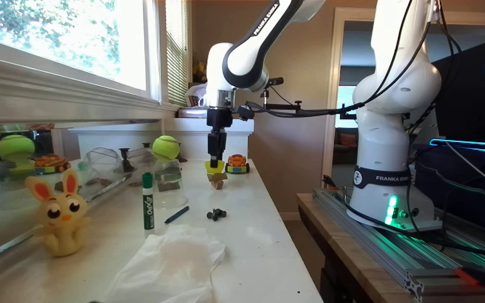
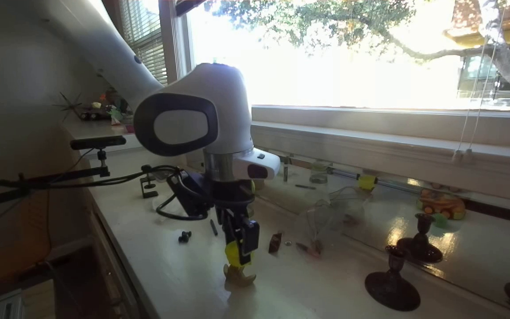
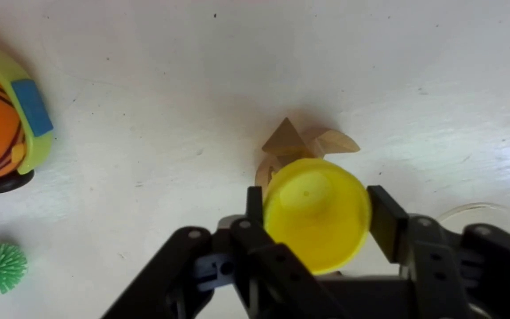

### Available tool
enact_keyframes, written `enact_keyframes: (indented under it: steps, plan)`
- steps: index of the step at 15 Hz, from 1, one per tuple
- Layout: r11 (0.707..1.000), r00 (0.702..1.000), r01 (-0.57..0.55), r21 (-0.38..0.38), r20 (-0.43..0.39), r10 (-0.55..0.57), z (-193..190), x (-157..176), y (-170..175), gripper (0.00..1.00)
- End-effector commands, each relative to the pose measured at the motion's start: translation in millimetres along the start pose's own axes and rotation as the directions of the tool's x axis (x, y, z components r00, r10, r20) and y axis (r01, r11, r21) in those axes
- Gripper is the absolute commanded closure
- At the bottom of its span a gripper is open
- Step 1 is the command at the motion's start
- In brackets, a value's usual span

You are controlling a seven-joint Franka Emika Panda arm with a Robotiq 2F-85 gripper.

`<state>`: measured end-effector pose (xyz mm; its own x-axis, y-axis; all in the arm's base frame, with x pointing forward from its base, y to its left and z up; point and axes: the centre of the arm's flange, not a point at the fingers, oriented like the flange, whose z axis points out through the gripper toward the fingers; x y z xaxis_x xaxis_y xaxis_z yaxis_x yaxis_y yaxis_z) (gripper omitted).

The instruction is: Put the yellow bowl on the counter, then place the green toy in it

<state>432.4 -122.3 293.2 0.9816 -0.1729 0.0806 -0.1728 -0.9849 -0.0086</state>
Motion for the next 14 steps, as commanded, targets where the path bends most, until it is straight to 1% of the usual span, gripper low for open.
enact_keyframes:
  steps: [1,5,10,12,14]
  plan:
    - [0.998,0.998,0.055,0.001,-0.017,-0.055,-14.7,3.5,-13.8,0.65]
    - [0.989,0.989,0.147,0.007,-0.035,-0.147,-26.8,3.1,-48.3,0.65]
    - [0.959,0.959,0.282,0.008,-0.037,-0.282,-22.3,1.3,-95.3,0.65]
    - [0.949,0.949,0.314,0.007,-0.026,-0.314,-11.1,0.0,-101.8,0.65]
    - [0.945,0.945,0.327,0.003,-0.011,-0.327,0.7,-2.4,-100.3,0.65]
